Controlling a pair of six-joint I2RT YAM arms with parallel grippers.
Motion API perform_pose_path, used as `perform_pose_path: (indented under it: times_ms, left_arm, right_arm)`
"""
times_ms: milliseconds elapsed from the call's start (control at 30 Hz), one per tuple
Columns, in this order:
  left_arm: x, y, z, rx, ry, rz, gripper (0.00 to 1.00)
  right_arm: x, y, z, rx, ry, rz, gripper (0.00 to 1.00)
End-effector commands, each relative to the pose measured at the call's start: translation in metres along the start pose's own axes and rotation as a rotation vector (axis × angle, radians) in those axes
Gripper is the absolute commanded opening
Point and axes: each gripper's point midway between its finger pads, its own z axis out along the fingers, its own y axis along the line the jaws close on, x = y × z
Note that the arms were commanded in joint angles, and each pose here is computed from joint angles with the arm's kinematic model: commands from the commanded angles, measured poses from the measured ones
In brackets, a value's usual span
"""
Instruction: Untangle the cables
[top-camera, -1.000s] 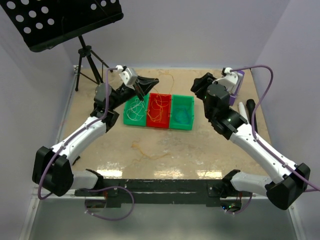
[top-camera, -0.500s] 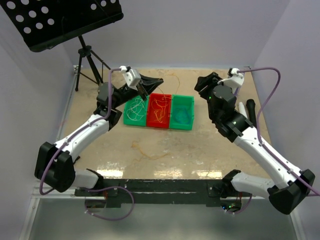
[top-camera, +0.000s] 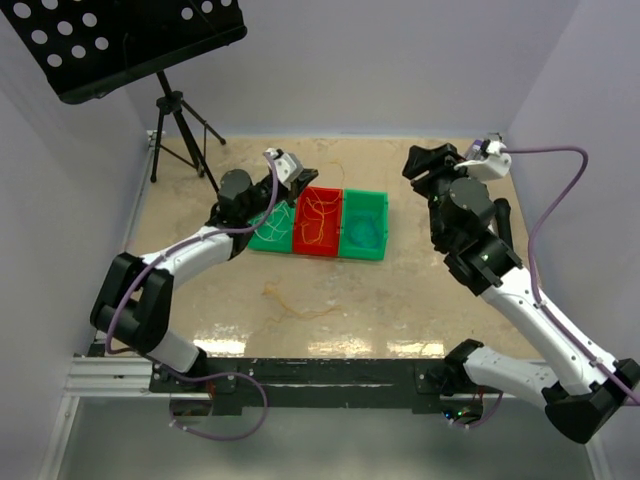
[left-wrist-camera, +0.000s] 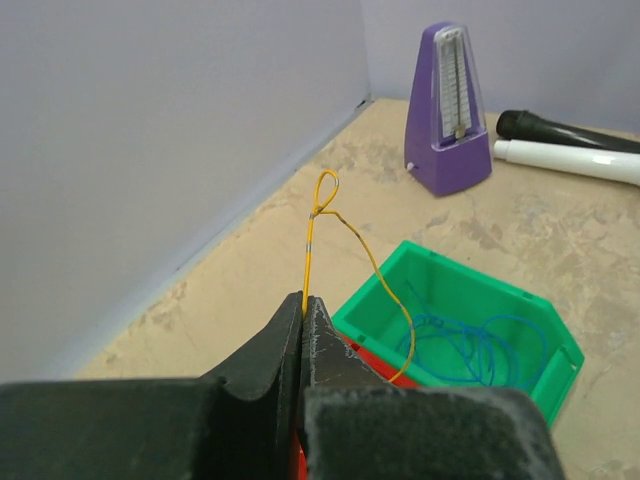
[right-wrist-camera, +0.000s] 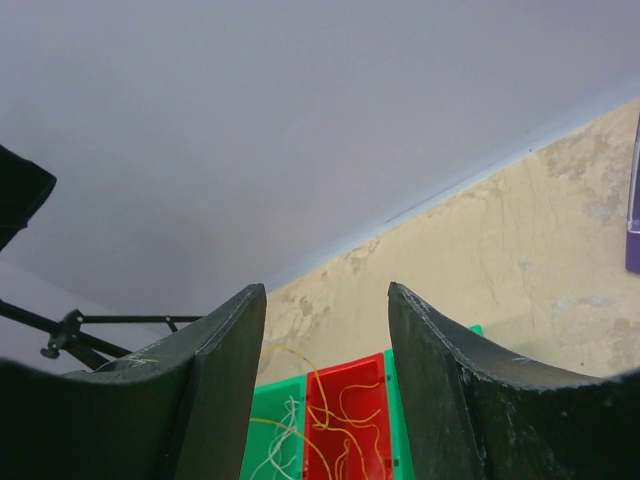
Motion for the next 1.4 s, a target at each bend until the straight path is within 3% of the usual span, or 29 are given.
perform_pose_path:
  times_ms: [0, 133, 233, 633, 967, 1167, 1267, 1367]
  left_arm:
    - [-0.017, 0.019, 0.015, -0.018, -0.059, 0.095, 0.00]
    - [0.016, 0.026, 0.023, -0.013, 0.026, 0.180, 0.00]
    - [0.044, 0.024, 0.018, 0.018, 0.097, 0.324, 0.00]
    - [0.109, 0.000, -0.004, 0.189, 0.227, 0.685, 0.00]
    - [0.152, 0.000, 0.010, 0.291, 0.393, 0.733, 0.00]
    - [0.157, -0.002, 0.016, 0.307, 0.414, 0.731, 0.00]
    - [0.159, -0.005, 0.017, 0.323, 0.431, 0.691, 0.08]
    - [0.156, -0.008, 0.018, 0.327, 0.431, 0.643, 0.38]
  right_arm:
    - [-0.002, 0.002, 0.003, -0.008, -0.023, -0.007, 0.56]
    - [0.002, 0.001, 0.006, -0.009, -0.017, -0.018, 0.56]
    - [0.006, 0.000, 0.007, -0.008, -0.013, -0.024, 0.56]
    - [0.020, -0.001, 0.013, -0.006, 0.014, -0.039, 0.56]
    - [0.025, -0.003, 0.015, -0.001, 0.024, -0.054, 0.56]
    - [0.027, -0.006, 0.017, 0.004, 0.028, -0.064, 0.56]
    - [0.025, -0.006, 0.017, 0.005, 0.025, -0.069, 0.56]
    - [0.026, -0.007, 0.018, 0.007, 0.030, -0.073, 0.56]
